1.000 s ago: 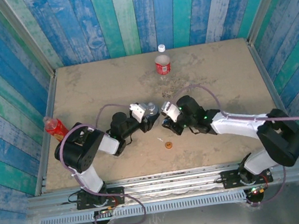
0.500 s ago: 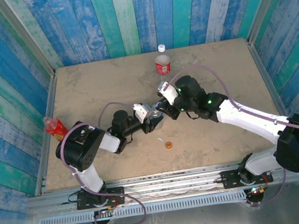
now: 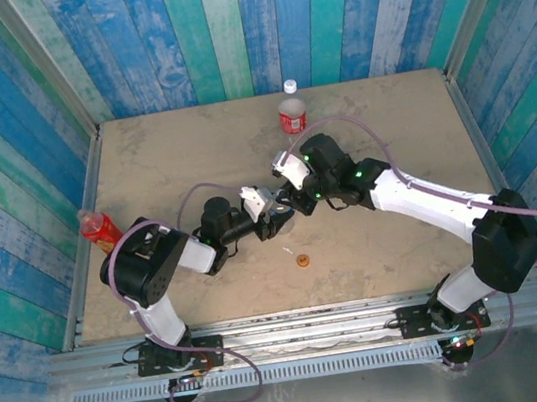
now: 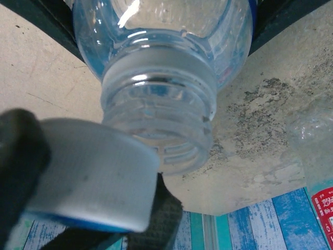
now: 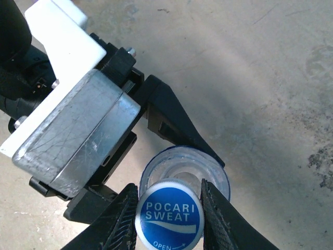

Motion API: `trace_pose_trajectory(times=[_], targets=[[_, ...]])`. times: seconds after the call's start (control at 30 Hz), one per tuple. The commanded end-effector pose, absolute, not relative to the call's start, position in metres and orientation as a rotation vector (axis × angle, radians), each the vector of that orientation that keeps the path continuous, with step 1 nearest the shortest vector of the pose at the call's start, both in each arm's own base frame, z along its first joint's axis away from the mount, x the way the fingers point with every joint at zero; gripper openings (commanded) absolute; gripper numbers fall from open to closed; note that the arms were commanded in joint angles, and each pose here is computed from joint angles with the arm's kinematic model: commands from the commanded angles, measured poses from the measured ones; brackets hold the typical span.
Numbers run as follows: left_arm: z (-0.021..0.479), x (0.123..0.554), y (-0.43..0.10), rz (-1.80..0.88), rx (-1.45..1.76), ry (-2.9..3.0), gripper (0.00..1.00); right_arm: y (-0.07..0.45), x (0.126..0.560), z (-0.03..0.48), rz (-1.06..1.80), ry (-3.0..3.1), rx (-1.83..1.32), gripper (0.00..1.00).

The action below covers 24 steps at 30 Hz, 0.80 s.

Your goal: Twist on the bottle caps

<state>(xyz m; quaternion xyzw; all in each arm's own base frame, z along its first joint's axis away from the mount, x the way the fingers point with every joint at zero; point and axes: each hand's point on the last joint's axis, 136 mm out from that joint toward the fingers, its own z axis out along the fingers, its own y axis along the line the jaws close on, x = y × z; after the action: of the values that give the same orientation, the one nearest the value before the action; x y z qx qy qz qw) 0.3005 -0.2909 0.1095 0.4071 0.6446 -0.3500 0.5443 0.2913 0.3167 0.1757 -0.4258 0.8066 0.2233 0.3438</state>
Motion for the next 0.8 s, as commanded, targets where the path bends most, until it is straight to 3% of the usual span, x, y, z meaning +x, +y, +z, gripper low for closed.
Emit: trace_pose_trajectory(times=[0.0,0.77], targets=[[0.089,0.294,-0.295,-0.866,1.007,1.577,0.63,0.314,0.292,0.167,0.558,2.136,-1.121,0.33],[0.087,0.292,-0.296,-0.877,1.018,1.583,0.63,0.305,0.301,0.148,0.513,2.161,-1.036,0.34]])
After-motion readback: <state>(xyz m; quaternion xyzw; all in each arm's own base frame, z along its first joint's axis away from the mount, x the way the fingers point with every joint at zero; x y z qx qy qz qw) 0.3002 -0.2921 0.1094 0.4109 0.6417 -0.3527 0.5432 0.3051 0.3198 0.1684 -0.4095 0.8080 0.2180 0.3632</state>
